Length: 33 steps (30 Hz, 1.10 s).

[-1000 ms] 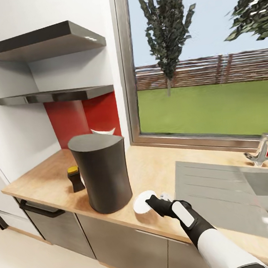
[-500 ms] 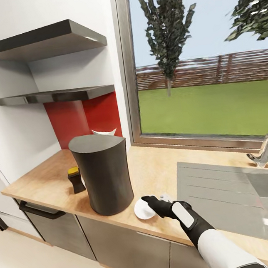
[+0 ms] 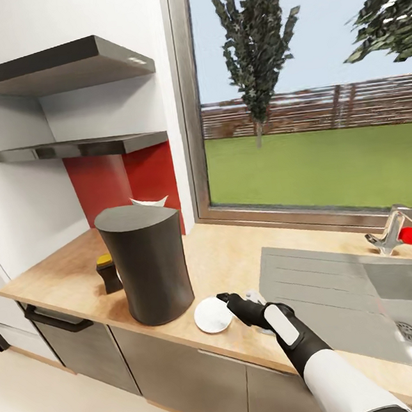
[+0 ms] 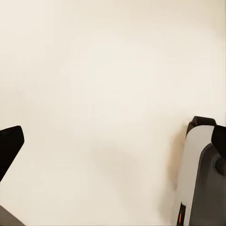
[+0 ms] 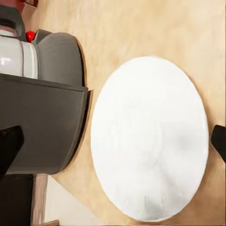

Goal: Set up a coffee station on the kitchen countertop: keep the coffee maker on the countertop, move the bottle of coffee from the kitchen shelf to the counter next to the coffee maker, place a paper coffee filter on top of the coffee maker, put the saucer next to the coffee maker with the coffee cup on the saucer, and place the electric kettle next to the coffee maker.

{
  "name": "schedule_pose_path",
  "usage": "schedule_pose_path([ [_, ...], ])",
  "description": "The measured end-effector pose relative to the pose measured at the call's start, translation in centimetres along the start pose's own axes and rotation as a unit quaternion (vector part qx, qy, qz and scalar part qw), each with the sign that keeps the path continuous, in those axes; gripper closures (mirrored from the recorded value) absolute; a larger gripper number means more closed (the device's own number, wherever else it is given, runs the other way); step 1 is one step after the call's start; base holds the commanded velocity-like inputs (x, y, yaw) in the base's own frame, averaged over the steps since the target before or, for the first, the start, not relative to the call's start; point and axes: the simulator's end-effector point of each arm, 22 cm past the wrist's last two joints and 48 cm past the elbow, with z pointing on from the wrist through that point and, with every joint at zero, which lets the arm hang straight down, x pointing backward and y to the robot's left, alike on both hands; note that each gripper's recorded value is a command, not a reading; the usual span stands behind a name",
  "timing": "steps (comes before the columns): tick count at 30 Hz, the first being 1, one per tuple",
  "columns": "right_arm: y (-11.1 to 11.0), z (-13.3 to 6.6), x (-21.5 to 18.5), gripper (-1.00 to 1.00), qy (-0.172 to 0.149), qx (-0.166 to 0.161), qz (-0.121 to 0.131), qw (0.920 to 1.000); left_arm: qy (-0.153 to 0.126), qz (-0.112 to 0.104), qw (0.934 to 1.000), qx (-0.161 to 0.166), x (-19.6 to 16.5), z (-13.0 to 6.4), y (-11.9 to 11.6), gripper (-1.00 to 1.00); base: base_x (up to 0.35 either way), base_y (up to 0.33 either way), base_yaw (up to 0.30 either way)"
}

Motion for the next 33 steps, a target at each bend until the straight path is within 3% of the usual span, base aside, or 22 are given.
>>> schedule_pose_path([
  [5, 2.7, -0.7, -2.4, -1.0, -0.026, -0.026, -0.014, 0.9992, 0.003, 0.0, 1.0, -0.001, 0.4, 0.0, 0.1, -1.0, -0.229, -0.201, 0.0],
  [10, 8.1, -2.6, -6.3, -1.0, -0.075, -0.077, -0.046, 0.9931, 0.013, 0.001, 0.9999, -0.001, 1.4, -0.2, 0.1, -1.0, -0.235, -0.196, 0.0],
  [13, 11.6, -4.4, -8.7, -1.0, -0.107, -0.108, -0.075, 0.9856, 0.03, 0.003, 0.9995, -0.001, 3.1, -0.3, 0.1, -1.0, -0.237, -0.194, 0.0],
  [15, 14.3, -5.7, -9.6, -1.0, -0.127, -0.116, -0.138, 0.9754, 0.049, 0.006, 0.9988, 0.0, 4.9, -0.6, -0.1, -1.0, -0.217, -0.164, 0.0],
  [18, 14.8, -6.0, -9.9, -1.0, -0.14, -0.092, -0.216, 0.9619, 0.063, 0.006, 0.998, 0.001, 6.2, -0.8, -0.4, -1.0, -0.081, -0.057, 0.0],
  [21, 15.2, -6.4, -10.4, -1.0, -0.157, -0.082, -0.261, 0.949, 0.082, 0.007, 0.9966, 0.002, 8.0, -1.2, -0.5, -1.0, -0.02, -0.014, 0.0],
  [22, 16.0, -6.6, -10.1, -1.0, -0.156, -0.099, -0.271, 0.9449, 0.093, 0.008, 0.9957, 0.002, 9.0, -1.4, -0.5, -1.0, -0.004, -0.003, 0.0],
  [23, 18.1, -7.2, -9.3, -1.0, -0.15, -0.145, -0.285, 0.9355, 0.107, 0.009, 0.9942, 0.001, 10.4, -1.8, -0.4, -1.0, -0.003, -0.002, 0.0],
  [27, 20.0, -8.3, -8.4, -1.0, -0.14, -0.197, -0.303, 0.922, 0.126, 0.011, 0.992, 0.0, 12.3, -2.3, -0.3, -1.0, -0.001, -0.001, 0.0],
  [33, 19.3, -8.9, -9.1, -1.0, -0.139, -0.2, -0.312, 0.9182, 0.137, 0.011, 0.9906, 0.002, 13.2, -2.7, -0.6, -1.0, 0.0, 0.0, 0.0],
])
